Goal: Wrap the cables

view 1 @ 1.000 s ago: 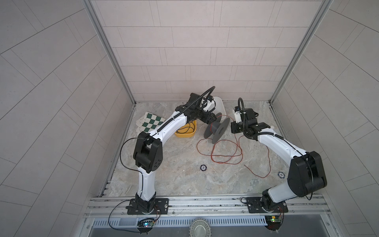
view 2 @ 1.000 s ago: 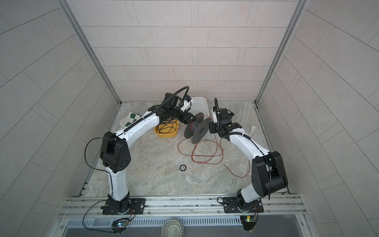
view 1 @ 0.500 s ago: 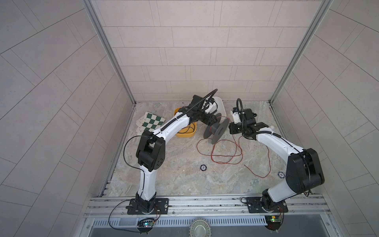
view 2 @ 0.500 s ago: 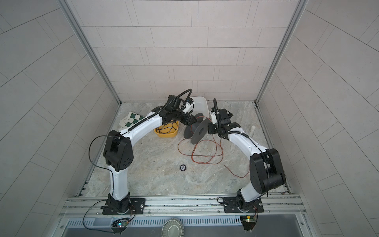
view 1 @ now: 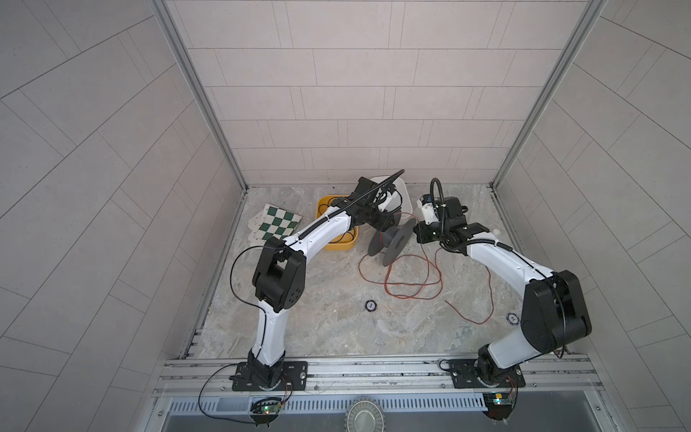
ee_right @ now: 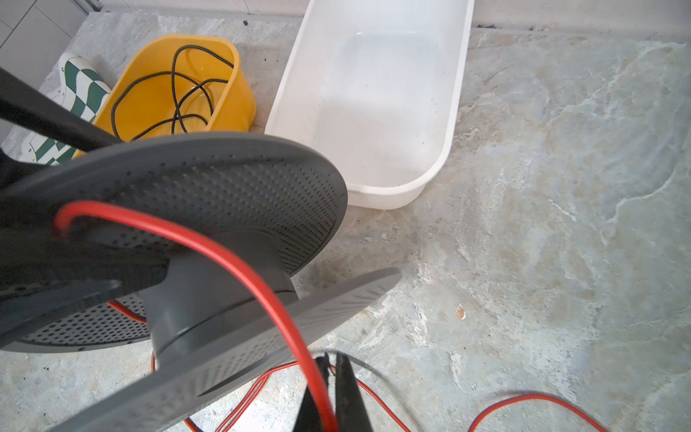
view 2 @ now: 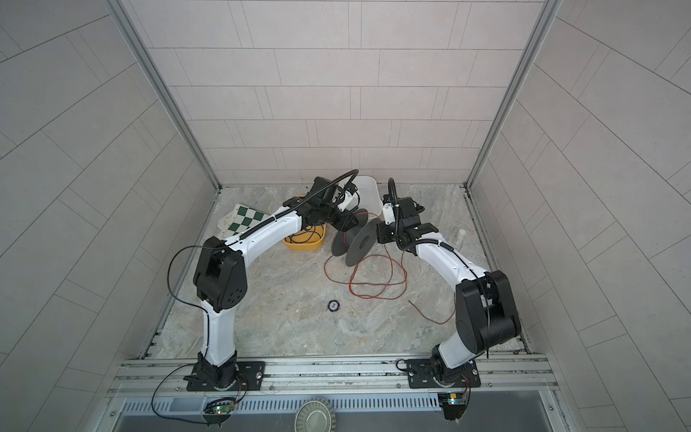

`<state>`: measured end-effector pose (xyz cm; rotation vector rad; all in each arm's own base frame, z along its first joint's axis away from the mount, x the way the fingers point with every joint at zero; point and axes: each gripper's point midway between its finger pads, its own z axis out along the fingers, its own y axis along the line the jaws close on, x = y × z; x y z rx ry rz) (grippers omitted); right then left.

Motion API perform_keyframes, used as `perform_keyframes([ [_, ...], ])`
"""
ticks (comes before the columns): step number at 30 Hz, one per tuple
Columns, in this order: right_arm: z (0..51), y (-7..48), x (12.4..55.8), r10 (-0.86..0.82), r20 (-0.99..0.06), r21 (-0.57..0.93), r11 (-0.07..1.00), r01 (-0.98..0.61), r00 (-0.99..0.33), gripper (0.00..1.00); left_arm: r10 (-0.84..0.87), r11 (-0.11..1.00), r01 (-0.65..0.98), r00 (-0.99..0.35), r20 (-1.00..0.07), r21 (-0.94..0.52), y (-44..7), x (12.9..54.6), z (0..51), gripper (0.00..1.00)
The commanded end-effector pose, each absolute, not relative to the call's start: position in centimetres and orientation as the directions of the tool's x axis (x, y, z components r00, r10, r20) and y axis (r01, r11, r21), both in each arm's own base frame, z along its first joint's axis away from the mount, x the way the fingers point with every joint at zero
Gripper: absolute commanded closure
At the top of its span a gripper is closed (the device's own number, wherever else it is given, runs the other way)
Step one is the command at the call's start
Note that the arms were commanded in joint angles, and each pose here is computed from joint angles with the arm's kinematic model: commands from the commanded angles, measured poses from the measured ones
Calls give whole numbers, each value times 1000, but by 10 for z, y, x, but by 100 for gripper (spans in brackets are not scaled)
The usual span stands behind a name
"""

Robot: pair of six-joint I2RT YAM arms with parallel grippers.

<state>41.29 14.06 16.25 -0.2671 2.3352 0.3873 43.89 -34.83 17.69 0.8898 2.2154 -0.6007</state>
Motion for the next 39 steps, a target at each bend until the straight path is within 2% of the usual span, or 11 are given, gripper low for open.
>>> perform_keyframes([
  [1, 170, 141, 414, -93, -729, 186, 927, -326, -678, 100, 431, 670, 730, -534, -727, -138, -348, 445, 181, 59],
  [6, 171, 142, 414, -94, -730, 189, 924, -332, -677, 100, 434, 673, 728, -533, -726, -132, -348, 444, 182, 73],
  [11, 171, 142, 413, -98, -732, 186, 923, -336, -674, 100, 452, 659, 744, -510, -732, -112, -349, 440, 188, 92],
  [15, 171, 143, 416, -95, -734, 184, 925, -332, -672, 100, 463, 662, 745, -497, -733, -87, -346, 439, 195, 99],
  [18, 174, 144, 418, -85, -730, 196, 924, -327, -678, 99, 460, 679, 731, -494, -738, -66, -341, 440, 207, 100],
  [21, 183, 146, 419, -71, -732, 212, 921, -326, -677, 82, 464, 695, 718, -487, -740, -36, -333, 439, 220, 100],
  [23, 192, 148, 418, -64, -736, 225, 915, -333, -674, 63, 467, 717, 697, -489, -737, -8, -324, 440, 231, 100],
  [28, 215, 152, 407, -36, -744, 268, 899, -347, -667, 23, 453, 789, 613, -529, -718, 47, -290, 434, 259, 100],
  [31, 221, 153, 397, -8, -746, 301, 888, -347, -666, 14, 410, 837, 543, -544, -732, 66, -271, 430, 283, 100],
  [34, 225, 151, 387, 19, -755, 318, 884, -341, -656, 12, 371, 878, 470, -561, -740, 83, -250, 426, 307, 100],
  [39, 230, 145, 378, 60, -767, 330, 891, -313, -639, 13, 294, 914, 405, -613, -733, 28, -221, 417, 332, 100],
])
